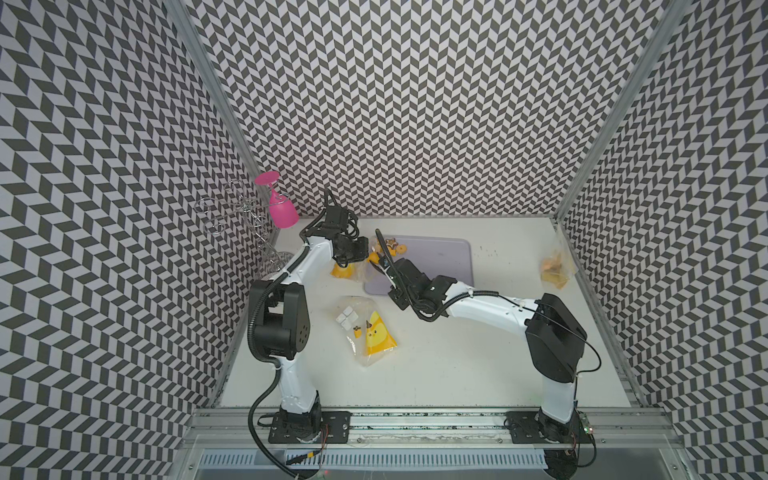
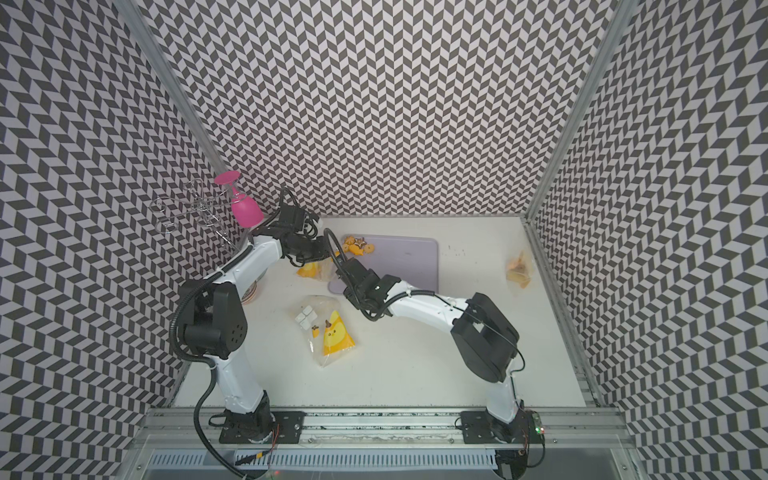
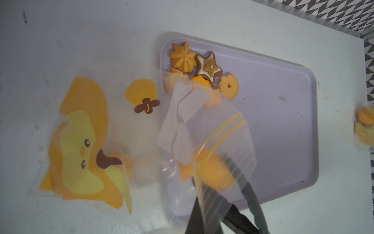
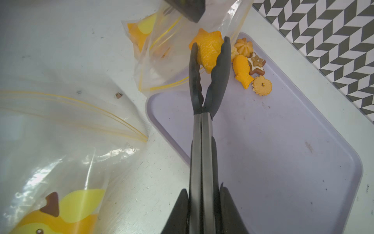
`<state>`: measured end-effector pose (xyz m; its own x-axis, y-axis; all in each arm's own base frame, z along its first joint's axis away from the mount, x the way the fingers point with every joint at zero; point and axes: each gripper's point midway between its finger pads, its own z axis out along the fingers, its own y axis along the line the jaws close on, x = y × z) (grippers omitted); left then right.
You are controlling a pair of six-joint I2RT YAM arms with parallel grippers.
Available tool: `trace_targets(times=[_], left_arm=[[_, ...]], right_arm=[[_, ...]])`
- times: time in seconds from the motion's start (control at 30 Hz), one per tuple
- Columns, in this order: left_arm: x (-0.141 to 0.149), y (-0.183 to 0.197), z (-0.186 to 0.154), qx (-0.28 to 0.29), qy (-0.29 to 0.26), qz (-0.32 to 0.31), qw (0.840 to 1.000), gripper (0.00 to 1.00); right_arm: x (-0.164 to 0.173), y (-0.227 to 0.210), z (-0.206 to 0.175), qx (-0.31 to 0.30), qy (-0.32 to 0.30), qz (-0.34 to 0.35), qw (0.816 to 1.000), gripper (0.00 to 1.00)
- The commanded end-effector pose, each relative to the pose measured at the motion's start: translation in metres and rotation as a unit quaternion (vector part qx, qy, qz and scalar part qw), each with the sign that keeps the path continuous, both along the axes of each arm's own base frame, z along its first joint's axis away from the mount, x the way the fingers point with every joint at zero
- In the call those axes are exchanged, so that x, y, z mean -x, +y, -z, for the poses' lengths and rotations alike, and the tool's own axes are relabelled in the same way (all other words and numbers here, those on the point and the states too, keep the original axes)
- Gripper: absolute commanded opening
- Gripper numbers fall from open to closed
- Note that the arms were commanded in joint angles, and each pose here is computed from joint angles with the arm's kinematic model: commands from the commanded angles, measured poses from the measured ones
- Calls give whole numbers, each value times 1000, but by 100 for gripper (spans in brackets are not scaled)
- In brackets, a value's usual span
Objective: Put the cookies into a resealable bag to prevent moisture
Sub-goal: Place the cookie in the ziploc bag.
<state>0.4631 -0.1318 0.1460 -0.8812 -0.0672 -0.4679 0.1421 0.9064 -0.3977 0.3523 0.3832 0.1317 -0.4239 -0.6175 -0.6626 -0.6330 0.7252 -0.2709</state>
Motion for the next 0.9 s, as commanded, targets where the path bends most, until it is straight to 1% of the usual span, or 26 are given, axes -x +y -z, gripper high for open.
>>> trace_targets(times=[0.0, 0.23, 0.33, 0.43, 0.63, 0.7, 0.87], left_arm=[[1, -4, 0, 4, 1, 13, 1000, 0], [1, -4, 1, 4, 2, 13, 1000, 0], [2, -6, 2, 5, 4, 16, 1000, 0], [2, -8, 3, 3, 5, 19, 1000, 0], [2, -7, 3, 2, 5, 18, 1000, 0], [2, -7, 4, 2, 6, 18, 1000, 0], [2, -9, 4, 4, 7, 20, 1000, 0]], right_arm=[[-8, 9, -15, 8, -41, -2, 999, 13], [-9, 10, -30, -12, -53, 0, 999, 16], [-6, 12, -38, -18, -59, -9, 998, 16], [0, 17, -39, -7, -66, -28, 997, 16], [12, 23, -28, 27, -75, -59, 995, 15], [13, 24, -27, 28, -78, -57, 995, 15], [5, 24, -37, 7, -86, -38, 996, 15]])
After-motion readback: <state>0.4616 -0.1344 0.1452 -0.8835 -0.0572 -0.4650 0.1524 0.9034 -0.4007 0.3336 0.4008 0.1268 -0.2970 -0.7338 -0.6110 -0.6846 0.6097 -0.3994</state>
